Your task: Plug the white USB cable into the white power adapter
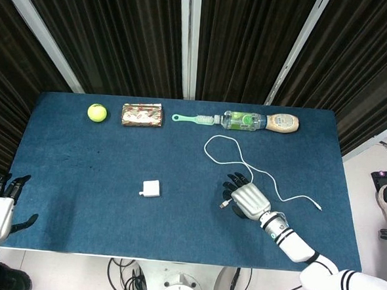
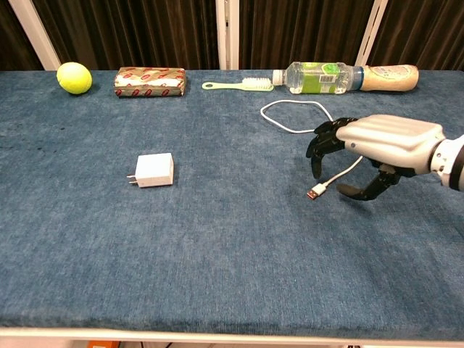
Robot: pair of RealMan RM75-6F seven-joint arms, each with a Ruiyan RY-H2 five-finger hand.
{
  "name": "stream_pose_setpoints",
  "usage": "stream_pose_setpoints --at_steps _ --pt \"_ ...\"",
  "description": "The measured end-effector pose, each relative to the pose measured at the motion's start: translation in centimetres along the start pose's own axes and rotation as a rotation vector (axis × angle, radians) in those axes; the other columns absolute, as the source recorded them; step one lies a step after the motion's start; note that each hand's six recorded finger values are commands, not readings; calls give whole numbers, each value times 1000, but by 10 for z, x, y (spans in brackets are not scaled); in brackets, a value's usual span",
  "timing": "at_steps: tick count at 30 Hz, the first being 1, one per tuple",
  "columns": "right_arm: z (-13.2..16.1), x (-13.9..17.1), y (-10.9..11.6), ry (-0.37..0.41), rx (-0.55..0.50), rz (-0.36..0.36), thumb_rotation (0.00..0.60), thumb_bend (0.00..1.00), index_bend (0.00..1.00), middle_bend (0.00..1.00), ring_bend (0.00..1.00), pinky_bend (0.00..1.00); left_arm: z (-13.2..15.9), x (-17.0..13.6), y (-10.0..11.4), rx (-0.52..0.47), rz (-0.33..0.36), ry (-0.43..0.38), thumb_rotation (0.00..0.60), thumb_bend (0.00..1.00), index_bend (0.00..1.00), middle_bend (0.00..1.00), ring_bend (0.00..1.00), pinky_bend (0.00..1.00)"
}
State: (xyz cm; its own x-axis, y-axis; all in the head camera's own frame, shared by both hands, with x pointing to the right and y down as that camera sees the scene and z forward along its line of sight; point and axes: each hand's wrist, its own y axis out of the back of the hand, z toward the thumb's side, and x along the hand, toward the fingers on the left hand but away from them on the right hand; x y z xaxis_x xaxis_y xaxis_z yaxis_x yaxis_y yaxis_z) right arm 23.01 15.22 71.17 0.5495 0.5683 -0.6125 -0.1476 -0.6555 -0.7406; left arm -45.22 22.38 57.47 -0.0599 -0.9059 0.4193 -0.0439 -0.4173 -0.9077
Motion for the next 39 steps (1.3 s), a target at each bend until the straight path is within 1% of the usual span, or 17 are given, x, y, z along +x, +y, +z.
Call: stream_pose_setpoints --at_steps 5,9,15,17,19,21,22,24,28,29,33,34,39 --pt "1 1 -10 2 14 29 600 381 393 173 0 0 0 1 -1 -4 -3 5 600 154 121 163 44 0" --pt "3 8 -11 11 15 28 600 386 393 175 0 0 1 1 -1 -6 0 4 600 153 121 163 44 0" --pt "1 35 -11 12 29 15 600 375 393 178 0 0 2 1 -2 -8 -5 2 600 153 121 163 44 0" --pt "-1 42 -9 9 39 1 600 333 394 182 0 0 4 1 -2 -9 -7 0 600 153 121 163 44 0" --pt "-3 45 -5 11 56 -24 600 224 395 196 0 0 5 2 -2 -11 -7 -4 600 153 121 163 44 0" --pt "-5 45 -3 18 77 -45 600 141 394 208 0 0 6 1 -2 -12 -9 -6 600 152 121 162 44 0" --pt "-6 46 -2 25 93 -58 600 117 393 212 0 0 7 1 -2 -12 -9 -6 600 152 121 162 43 0" --pt "-9 45 -2 39 114 -78 600 107 392 217 0 0 7 1 -1 -13 -8 -4 600 150 121 160 44 0" --pt "-13 40 -2 90 156 -109 600 112 400 231 5 0 9 0 1 -11 -6 -2 600 149 121 159 44 0" --pt "-13 39 -3 104 163 -113 600 128 409 238 9 0 9 0 1 -10 -7 -2 600 148 121 158 44 0" --pt "-12 31 -5 153 194 -114 600 246 426 247 14 0 10 -1 2 -10 -10 4 600 148 121 155 44 0" --pt "-11 28 -5 165 204 -113 600 260 427 247 14 0 10 -1 2 -10 -11 5 600 148 121 155 44 0" --pt "-9 20 -8 204 226 -104 600 275 435 249 18 0 11 -2 2 -8 -21 9 600 148 121 153 44 0"
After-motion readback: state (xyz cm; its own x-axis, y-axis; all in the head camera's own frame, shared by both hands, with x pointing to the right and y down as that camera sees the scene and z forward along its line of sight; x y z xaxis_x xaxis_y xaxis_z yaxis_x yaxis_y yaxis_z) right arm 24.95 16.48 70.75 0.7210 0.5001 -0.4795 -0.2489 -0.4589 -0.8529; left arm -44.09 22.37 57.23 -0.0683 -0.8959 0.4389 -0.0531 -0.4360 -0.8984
